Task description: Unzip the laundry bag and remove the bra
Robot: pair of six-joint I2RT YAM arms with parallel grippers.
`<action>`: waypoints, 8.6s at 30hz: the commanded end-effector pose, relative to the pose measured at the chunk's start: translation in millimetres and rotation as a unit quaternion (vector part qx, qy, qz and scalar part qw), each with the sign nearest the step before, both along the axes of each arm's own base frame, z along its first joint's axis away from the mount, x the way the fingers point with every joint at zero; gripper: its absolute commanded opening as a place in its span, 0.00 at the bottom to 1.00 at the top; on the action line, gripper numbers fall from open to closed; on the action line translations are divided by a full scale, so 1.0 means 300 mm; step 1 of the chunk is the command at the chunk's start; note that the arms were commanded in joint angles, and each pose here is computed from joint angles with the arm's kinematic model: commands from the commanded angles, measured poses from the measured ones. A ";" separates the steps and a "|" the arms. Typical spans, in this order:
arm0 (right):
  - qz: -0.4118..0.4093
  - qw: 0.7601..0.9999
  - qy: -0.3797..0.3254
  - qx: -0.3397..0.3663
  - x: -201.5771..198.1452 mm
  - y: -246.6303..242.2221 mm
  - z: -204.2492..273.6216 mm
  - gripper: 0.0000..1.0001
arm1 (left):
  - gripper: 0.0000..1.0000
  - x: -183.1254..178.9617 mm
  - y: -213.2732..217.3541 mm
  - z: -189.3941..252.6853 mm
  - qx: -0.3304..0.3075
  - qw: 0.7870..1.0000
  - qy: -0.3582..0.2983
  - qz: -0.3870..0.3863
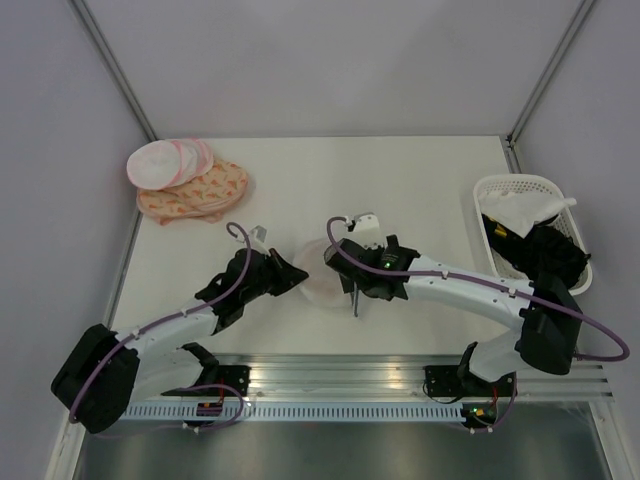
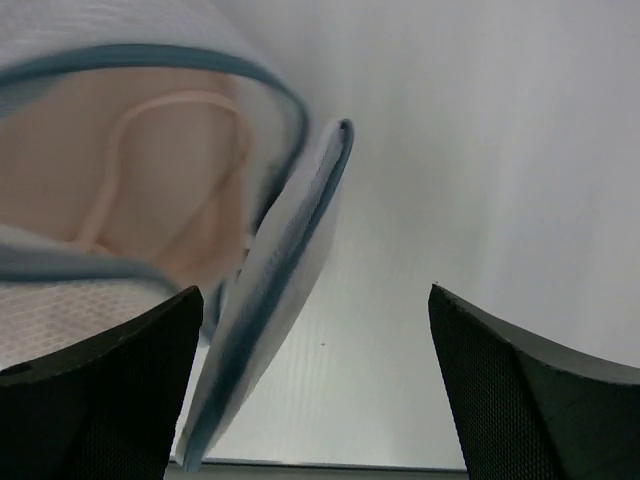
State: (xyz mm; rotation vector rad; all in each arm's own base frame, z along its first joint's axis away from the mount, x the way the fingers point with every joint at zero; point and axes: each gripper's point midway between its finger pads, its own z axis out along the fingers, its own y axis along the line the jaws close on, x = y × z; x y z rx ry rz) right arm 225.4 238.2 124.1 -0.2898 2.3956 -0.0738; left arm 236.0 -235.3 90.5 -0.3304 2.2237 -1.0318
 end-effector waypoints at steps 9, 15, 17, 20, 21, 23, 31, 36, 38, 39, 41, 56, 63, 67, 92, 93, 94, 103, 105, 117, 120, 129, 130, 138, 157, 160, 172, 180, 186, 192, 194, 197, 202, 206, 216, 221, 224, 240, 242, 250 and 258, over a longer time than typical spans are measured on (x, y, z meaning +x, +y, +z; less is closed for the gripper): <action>-0.162 0.978 -0.086 -0.101 -0.001 -0.363 0.087 0.98 | 0.02 -0.042 0.089 -0.030 0.017 0.999 -0.016 0.031; 0.043 0.983 -0.035 0.174 -0.036 0.017 0.112 0.96 | 0.02 -0.060 0.080 -0.056 -0.002 1.000 -0.017 0.022; 0.086 0.970 -0.024 0.227 -0.057 0.102 0.121 0.94 | 0.02 -0.071 0.079 -0.072 -0.009 1.000 -0.014 0.020; 0.124 0.955 -0.004 0.270 -0.074 0.187 0.094 0.90 | 0.02 -0.077 0.072 -0.081 -0.023 1.000 -0.014 0.016; 0.129 0.953 -0.001 0.275 -0.071 0.200 0.082 0.89 | 0.02 -0.073 0.066 -0.071 -0.030 0.999 -0.020 0.015; 0.133 0.952 0.013 0.274 -0.068 0.218 0.033 0.87 | 0.02 -0.084 0.061 -0.080 -0.039 0.999 -0.017 0.010; 0.123 0.956 0.014 0.265 0.014 0.233 -0.072 0.73 | 0.02 -0.099 0.052 -0.073 -0.065 0.998 -0.022 0.005; 0.121 0.956 0.021 0.267 0.046 0.231 -0.102 0.68 | 0.02 -0.102 0.041 -0.069 -0.075 0.997 -0.022 -0.002; 0.122 0.955 0.016 0.270 0.065 0.242 -0.109 0.67 | 0.02 -0.102 0.035 -0.064 -0.079 0.997 -0.023 -0.005; 0.122 0.955 0.017 0.270 0.068 0.243 -0.115 0.67 | 0.02 -0.101 0.034 -0.065 -0.080 0.997 -0.022 -0.005; 0.120 0.957 0.022 0.264 0.076 0.237 -0.144 0.65 | 0.02 -0.103 0.029 -0.063 -0.084 0.996 -0.022 -0.008; 0.147 0.949 0.016 0.280 0.058 0.237 -0.105 0.07 | 0.02 -0.104 0.019 -0.080 -0.085 0.996 -0.009 -0.011; 0.141 0.951 0.033 0.272 0.061 0.249 -0.153 0.00 | 0.02 -0.103 0.009 -0.076 -0.092 0.996 -0.009 -0.016; 0.143 0.951 0.036 0.272 0.053 0.245 -0.147 0.00 | 0.34 -0.096 0.015 -0.083 -0.084 0.996 -0.002 -0.008; 0.017 0.992 -0.109 0.064 0.110 -0.173 0.259 0.00 | 0.81 -0.040 0.090 0.015 -0.057 0.996 -0.042 0.059; 0.025 0.991 -0.110 0.068 0.113 -0.161 0.258 0.00 | 0.80 -0.026 0.080 0.058 -0.064 0.995 -0.057 0.057; 0.037 0.991 -0.103 0.076 0.108 -0.143 0.248 0.00 | 0.80 -0.030 0.065 0.093 -0.068 0.994 -0.072 0.039; 0.252 0.933 -0.025 0.256 -0.045 0.176 0.227 0.01 | 0.81 0.017 -0.005 0.385 -0.058 0.978 -0.198 -0.027; 0.252 0.932 -0.016 0.260 -0.041 0.195 0.212 0.00 | 0.81 0.035 -0.016 0.409 -0.040 0.978 -0.200 -0.030; 0.214 0.946 -0.001 0.244 0.022 0.227 0.123 0.00 | 0.74 0.021 -0.088 0.251 0.104 0.983 -0.122 -0.084; 0.203 0.949 -0.005 0.240 0.039 0.227 0.112 0.00 | 0.71 0.016 -0.095 0.237 0.118 0.983 -0.112 -0.088; 0.123 0.968 -0.065 0.209 0.110 0.125 0.164 0.00 | 0.44 -0.004 -0.078 0.152 0.145 0.982 -0.076 -0.090; 0.116 0.969 -0.075 0.207 0.113 0.109 0.181 0.00 | 0.33 -0.011 -0.077 0.129 0.148 0.982 -0.069 -0.093; 0.016 0.957 -0.199 0.208 0.143 -0.093 0.434 0.01 | 0.02 -0.016 -0.069 0.090 0.149 0.984 -0.055 -0.086; -0.375 0.857 -0.329 0.130 0.403 -0.756 0.641 0.00 | 0.02 -0.027 -0.051 0.085 0.145 0.985 -0.051 -0.075; -0.455 0.806 -0.351 0.143 0.464 -1.005 0.656 0.00 | 0.02 -0.034 -0.052 0.088 0.141 0.986 -0.049 -0.078; -0.600 0.699 -0.348 0.173 0.499 -1.450 0.554 0.00 | 0.02 -0.032 -0.060 0.156 0.130 0.986 -0.063 -0.080; -0.629 0.721 -0.223 0.190 0.477 -1.384 0.140 0.00 | 0.02 -0.053 -0.060 0.129 0.123 0.987 -0.048 -0.086; -0.662 0.705 -0.197 0.164 0.335 -1.368 -0.026 0.00 | 0.02 -0.062 -0.053 0.125 0.110 0.989 -0.056 -0.082; -0.636 0.718 -0.226 0.168 0.339 -1.366 0.039 0.14 | 0.02 -0.064 -0.044 0.113 0.112 0.989 -0.057 -0.078; -0.580 0.754 -0.239 0.194 0.388 -1.324 0.135 0.43 | 0.02 -0.059 -0.042 0.118 0.105 0.990 -0.060 -0.070; -0.525 0.787 -0.242 0.218 0.438 -1.273 0.243 0.65 | 0.02 -0.059 -0.033 0.115 0.099 0.991 -0.065 -0.060; -0.414 0.851 -0.232 0.223 0.474 -1.099 0.392 0.71 | 0.02 -0.048 -0.007 0.111 0.094 0.993 -0.070 -0.032; -0.296 0.915 -0.175 0.212 0.440 -0.841 0.371 0.71 | 0.02 -0.037 0.030 0.100 0.094 0.993 -0.068 0.005; -0.192 0.956 -0.052 0.217 0.183 -0.477 0.017 0.64 | 0.02 -0.068 0.085 0.053 0.077 0.995 -0.061 0.036; -0.176 0.957 -0.019 0.231 0.107 -0.406 -0.107 0.63 | 0.02 -0.066 0.080 0.064 0.064 0.995 -0.067 0.039; -0.170 0.956 -0.005 0.239 0.082 -0.376 -0.166 0.64 | 0.02 -0.069 0.079 0.058 0.060 0.995 -0.064 0.039; -0.154 0.940 0.018 0.303 0.043 -0.305 -0.297 0.26 | 0.02 -0.079 0.070 0.044 0.051 0.996 -0.061 0.032; -0.155 0.938 0.008 0.309 0.046 -0.308 -0.273 0.03 | 0.02 -0.081 0.068 0.047 0.048 0.996 -0.063 0.030; -0.185 0.953 -0.074 0.229 0.096 -0.440 -0.052 0.01 | 0.64 -0.075 0.053 0.159 0.027 0.993 -0.114 0.014; -0.204 0.958 -0.148 0.140 0.189 -0.534 0.163 0.00 | 1.00 -0.081 0.106 0.248 0.030 0.989 -0.139 0.036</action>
